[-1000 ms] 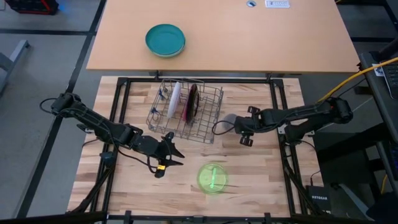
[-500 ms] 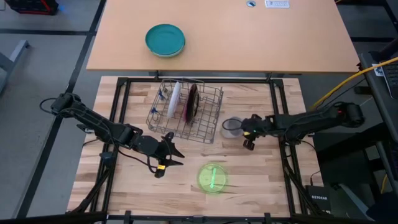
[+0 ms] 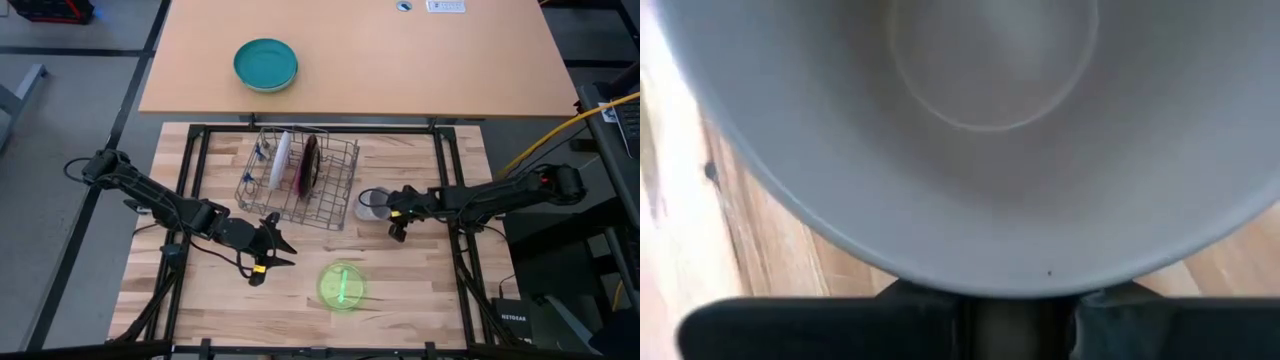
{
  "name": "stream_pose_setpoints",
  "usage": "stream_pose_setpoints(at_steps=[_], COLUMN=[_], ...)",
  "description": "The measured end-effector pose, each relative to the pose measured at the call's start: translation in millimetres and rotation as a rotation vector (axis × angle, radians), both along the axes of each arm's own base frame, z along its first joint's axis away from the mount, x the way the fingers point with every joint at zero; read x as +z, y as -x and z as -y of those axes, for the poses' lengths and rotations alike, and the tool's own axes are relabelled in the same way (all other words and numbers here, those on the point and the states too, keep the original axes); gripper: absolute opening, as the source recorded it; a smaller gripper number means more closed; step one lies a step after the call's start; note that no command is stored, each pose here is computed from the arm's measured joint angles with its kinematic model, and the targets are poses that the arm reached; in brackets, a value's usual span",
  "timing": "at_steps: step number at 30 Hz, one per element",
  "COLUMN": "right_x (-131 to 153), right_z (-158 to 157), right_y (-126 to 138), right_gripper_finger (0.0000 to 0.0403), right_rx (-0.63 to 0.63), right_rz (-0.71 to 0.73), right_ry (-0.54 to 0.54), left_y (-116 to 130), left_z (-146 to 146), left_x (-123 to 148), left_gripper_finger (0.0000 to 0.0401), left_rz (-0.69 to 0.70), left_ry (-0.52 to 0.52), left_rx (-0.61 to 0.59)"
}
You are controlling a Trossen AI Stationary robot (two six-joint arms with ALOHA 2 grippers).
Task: Sort dishes
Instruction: Remove the gray mug from the green plate
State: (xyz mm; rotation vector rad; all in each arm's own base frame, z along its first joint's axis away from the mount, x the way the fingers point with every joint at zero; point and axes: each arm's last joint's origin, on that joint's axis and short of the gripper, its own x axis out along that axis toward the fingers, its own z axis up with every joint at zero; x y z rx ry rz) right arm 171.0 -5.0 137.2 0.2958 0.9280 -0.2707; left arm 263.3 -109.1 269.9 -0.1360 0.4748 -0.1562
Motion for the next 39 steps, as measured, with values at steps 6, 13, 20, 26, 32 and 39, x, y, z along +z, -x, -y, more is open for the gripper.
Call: stream_pose_setpoints(at_steps=[6, 13, 20, 26, 32, 39], right_x=[9, 11, 13, 13, 13, 12], right_z=[1, 1, 0, 0, -1, -3], right_y=[-7, -7, -9, -9, -10, -9], right_gripper_finger=[0.0053, 0.0072, 0.0094, 0.0139, 0.0178, 0.0182], right_rx=[0.018, 0.025, 0.046, 0.05, 0.069, 0.113], right_rz=[0.035, 0.039, 0.064, 0.063, 0.068, 0.063], right_ry=[0.037, 0.038, 0.027, 0.029, 0.0, -0.057], left_y=[0, 0, 0, 0, 0, 0], left_z=[0, 0, 0, 0, 0, 0], left_x=[0, 0, 0, 0, 0, 0], left_gripper_finger=[0.0127, 0.0127, 0.0127, 0.0127, 0.0127, 0.0127], left_rz=[-0.001, -0.001, -0.001, -0.001, -0.001, -0.001], left_ry=[0.0, 0.0, 0.0, 0.0, 0.0, 0.0], left_rx=[0.0, 0.0, 0.0, 0.0, 0.0, 0.0])
